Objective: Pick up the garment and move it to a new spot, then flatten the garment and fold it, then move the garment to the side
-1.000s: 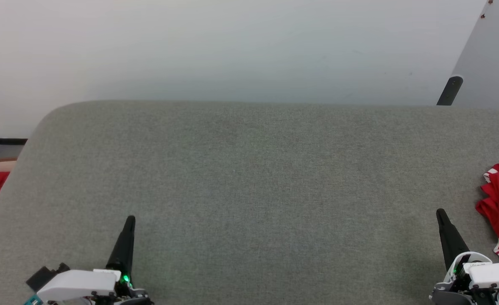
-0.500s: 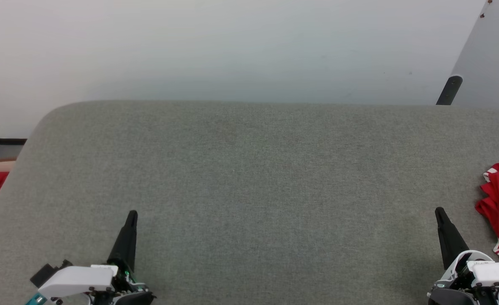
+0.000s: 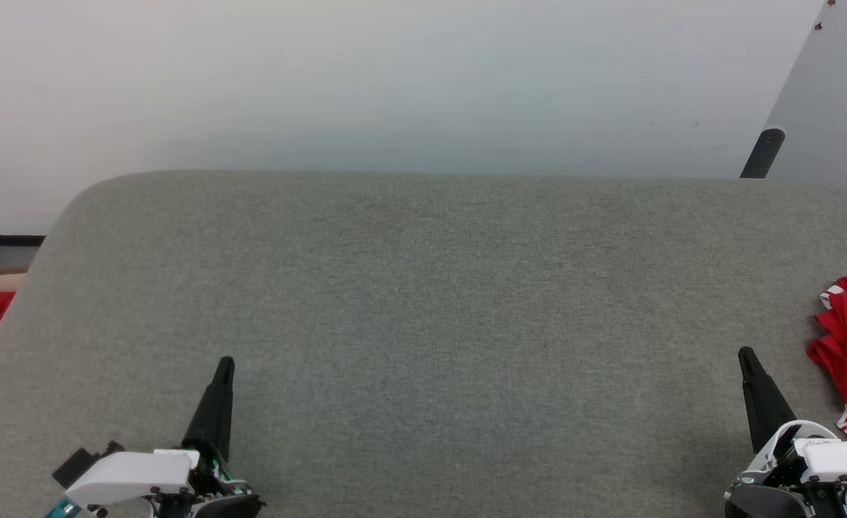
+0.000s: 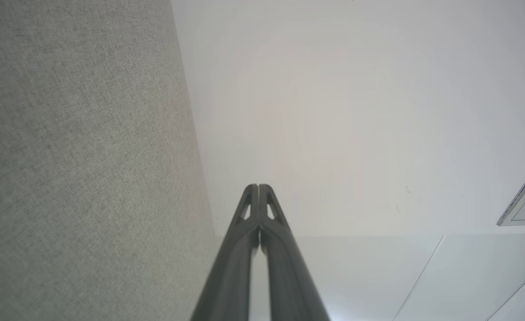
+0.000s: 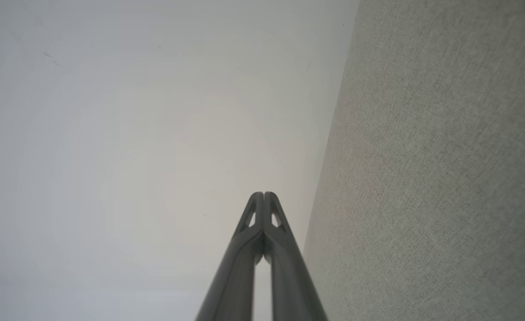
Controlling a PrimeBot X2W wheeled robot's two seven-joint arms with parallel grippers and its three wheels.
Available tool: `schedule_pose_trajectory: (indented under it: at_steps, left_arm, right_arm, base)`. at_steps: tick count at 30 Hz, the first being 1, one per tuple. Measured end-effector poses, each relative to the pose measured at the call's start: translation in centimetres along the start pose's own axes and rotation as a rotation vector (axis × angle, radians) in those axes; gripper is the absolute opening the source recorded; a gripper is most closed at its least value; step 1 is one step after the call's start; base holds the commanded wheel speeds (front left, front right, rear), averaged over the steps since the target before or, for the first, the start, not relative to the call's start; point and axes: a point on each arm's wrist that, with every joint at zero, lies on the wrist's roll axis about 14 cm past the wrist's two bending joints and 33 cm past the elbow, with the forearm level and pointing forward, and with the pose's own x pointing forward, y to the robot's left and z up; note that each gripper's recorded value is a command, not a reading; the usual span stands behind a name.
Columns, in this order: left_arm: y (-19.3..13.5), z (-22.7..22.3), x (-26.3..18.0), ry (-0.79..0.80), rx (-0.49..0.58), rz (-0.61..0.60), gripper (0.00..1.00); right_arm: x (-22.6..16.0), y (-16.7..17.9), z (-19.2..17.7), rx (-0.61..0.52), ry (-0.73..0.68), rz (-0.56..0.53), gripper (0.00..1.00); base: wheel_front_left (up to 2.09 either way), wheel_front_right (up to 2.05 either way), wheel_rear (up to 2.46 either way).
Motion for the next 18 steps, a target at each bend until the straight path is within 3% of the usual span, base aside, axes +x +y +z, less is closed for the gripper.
schedule_pose_trajectory:
  at_steps: [18]
  left_arm:
    - [-0.01, 0.0, 0.0, 0.0, 0.0, 0.0, 0.0]
  right_arm:
    - [0.0, 0.0, 0.0, 0.0, 0.0, 0.0, 0.0]
  base:
    - [0.0, 0.0, 0.0]
